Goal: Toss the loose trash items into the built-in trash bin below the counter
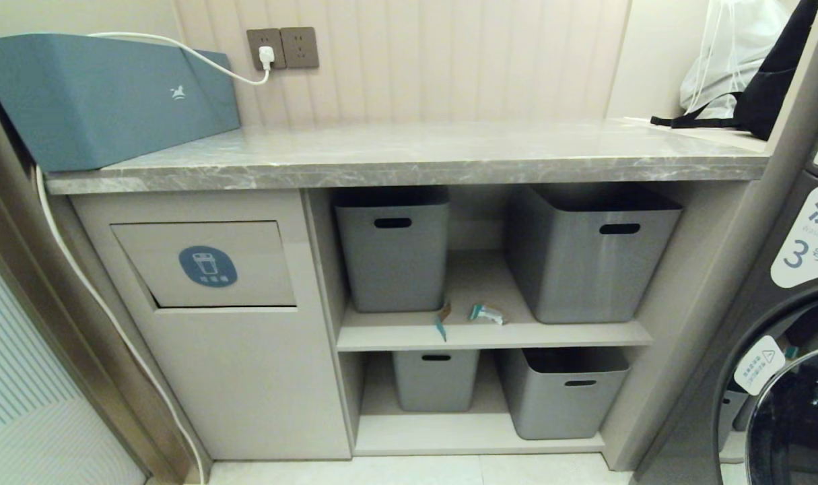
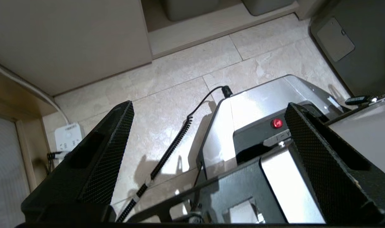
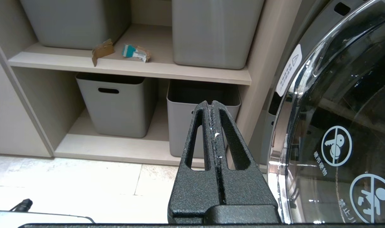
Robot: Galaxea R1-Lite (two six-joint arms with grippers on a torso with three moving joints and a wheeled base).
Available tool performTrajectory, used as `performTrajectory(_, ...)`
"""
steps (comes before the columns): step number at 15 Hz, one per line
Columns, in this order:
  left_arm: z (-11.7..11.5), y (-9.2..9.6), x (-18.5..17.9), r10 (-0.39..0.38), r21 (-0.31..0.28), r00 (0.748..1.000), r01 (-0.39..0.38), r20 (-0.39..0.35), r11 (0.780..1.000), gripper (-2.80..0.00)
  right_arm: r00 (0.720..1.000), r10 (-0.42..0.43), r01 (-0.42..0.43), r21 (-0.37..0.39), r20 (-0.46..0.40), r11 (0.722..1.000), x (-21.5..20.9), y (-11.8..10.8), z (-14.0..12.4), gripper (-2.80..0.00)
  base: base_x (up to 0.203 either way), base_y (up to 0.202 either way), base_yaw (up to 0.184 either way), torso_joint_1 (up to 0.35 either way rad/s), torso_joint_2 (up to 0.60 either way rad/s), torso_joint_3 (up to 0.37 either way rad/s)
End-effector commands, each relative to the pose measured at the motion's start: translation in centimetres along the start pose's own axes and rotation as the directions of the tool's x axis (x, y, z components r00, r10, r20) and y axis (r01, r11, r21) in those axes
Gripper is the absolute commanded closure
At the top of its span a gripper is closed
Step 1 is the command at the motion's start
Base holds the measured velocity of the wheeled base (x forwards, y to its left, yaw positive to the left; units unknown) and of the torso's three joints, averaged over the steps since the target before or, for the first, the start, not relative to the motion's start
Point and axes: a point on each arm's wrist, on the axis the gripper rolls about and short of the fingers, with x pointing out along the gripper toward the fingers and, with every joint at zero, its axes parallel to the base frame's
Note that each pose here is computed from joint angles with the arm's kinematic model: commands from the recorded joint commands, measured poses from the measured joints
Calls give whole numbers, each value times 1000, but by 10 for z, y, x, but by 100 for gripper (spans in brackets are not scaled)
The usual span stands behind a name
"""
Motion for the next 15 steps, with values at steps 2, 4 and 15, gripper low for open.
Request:
performTrajectory(2,-18,0,-18,2,-12,999,-1,50,1000,-280,1000,1,-1,0,-2,1000,0,0,0,0,0,0,0,0,0,0)
performTrajectory(4,-22,0,-19,3,-15,999,-2,42,1000,-280,1000,1,-1,0,-2,1000,0,0,0,0,102,0,0,-2,-4,2)
performTrajectory(15,-3,-6,2,-251,-11,966,251,-67,968,-280,1000,1,-1,0,-2,1000,0,0,0,0,113,0,0,3,2,2)
